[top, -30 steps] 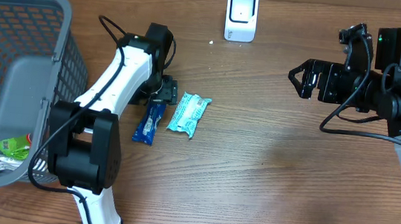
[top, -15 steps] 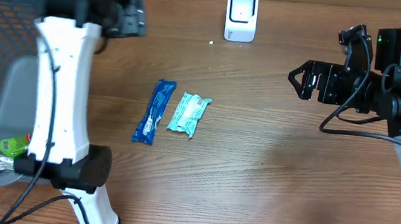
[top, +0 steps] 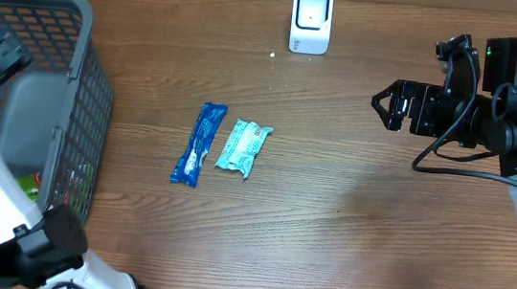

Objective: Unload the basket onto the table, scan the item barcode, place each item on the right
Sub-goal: 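Reach into the basket and grasp the green-red snack bag with the left gripper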

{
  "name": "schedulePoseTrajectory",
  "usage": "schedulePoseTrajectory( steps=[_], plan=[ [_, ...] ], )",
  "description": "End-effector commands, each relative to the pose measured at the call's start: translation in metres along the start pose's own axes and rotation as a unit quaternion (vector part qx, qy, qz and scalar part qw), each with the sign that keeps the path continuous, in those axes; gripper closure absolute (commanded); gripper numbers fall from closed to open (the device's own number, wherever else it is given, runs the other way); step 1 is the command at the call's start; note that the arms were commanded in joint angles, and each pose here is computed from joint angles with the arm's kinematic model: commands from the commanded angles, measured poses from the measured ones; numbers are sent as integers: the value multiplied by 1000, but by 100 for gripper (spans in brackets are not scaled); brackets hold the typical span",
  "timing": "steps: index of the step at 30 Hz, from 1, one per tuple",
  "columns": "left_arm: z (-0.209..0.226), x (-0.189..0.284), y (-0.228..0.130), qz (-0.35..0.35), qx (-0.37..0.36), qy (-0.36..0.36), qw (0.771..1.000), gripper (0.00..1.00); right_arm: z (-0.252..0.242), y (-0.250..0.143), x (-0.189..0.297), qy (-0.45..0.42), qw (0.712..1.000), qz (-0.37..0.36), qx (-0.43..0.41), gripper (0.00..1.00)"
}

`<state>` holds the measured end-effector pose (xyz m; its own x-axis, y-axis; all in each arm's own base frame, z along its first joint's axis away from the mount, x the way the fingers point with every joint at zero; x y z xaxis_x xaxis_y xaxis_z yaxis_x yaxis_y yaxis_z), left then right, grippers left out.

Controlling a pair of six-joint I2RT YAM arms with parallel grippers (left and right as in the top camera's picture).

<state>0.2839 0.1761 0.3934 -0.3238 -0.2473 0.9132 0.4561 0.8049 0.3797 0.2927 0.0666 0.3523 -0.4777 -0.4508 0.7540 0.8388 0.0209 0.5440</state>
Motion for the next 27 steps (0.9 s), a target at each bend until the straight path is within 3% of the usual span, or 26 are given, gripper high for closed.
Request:
schedulePoseTrajectory(
  steps=[1,5,9,15,27],
  plan=[
    [35,-13,-10,41,74,35,996,32,4,5,5,1,1000,-13,8,0],
    [68,-55,-26,101,132,126,978,33,4,6,5,1,1000,-15,9,0],
    [79,-101,-41,138,152,153,967,32,4,7,5,2,1000,-20,11,0],
    [86,-157,-64,162,165,161,960,29,4,6,5,2,1000,-17,10,0],
    [101,-224,-103,162,160,159,961,22,4,6,5,2,1000,-18,10,0]
  ],
)
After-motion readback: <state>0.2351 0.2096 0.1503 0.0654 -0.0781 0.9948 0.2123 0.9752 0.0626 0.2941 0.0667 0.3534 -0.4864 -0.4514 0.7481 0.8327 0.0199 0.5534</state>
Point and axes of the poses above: each gripper's point midway between its finger pads, its own x axis back along the fingers, its own z axis along the line the jaws close on, y = z × x, the point moved 8 cm from there along x, back along the fingers, and after that the axes turned 6 degrees about x, right-handed, at the moved point
